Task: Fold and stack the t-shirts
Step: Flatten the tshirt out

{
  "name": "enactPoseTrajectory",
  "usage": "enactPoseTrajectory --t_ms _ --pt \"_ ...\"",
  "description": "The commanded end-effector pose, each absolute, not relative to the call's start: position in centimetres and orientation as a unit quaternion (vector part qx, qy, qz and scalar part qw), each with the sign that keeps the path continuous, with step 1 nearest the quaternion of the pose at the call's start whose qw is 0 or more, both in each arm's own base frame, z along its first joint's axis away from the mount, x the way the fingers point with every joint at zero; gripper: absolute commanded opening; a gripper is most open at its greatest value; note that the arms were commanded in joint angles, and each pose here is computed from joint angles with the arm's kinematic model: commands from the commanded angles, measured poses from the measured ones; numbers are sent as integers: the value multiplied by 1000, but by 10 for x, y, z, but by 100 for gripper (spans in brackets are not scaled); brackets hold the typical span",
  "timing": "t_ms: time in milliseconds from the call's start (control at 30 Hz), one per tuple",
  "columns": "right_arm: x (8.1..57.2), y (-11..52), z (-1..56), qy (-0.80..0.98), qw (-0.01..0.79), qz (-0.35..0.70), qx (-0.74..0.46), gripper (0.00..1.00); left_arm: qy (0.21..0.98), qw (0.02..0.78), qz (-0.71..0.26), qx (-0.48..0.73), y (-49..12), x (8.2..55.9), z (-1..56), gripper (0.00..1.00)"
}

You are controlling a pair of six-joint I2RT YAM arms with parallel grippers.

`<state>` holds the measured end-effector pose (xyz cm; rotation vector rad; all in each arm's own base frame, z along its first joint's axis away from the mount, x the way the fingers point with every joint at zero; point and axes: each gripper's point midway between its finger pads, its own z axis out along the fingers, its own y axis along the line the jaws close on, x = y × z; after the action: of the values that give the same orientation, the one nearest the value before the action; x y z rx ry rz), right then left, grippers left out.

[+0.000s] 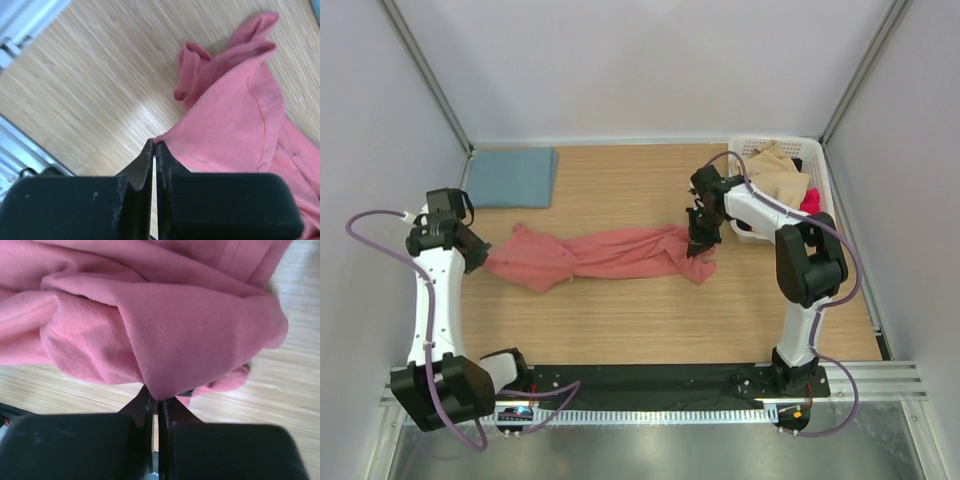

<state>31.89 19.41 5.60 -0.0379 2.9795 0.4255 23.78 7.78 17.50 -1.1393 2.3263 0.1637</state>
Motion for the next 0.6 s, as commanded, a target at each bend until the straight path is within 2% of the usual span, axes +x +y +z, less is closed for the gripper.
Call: enactPoseTrajectory --t_ms 0,33,133,267,567 --pt "311 191 87 986 79 147 -11 1 844 299 144 -421 108 230 207 0" --pt "300 186 94 987 69 143 -8 1 830 305 188 -427 121 222 216 0" --pt "276 182 124 985 70 160 -4 1 823 307 222 -423 128 214 221 0" --pt "274 173 146 985 96 147 -2 1 810 311 249 -430 137 212 230 0" --pt "389 151 117 988 153 16 -20 1 815 318 242 -420 138 228 242 0"
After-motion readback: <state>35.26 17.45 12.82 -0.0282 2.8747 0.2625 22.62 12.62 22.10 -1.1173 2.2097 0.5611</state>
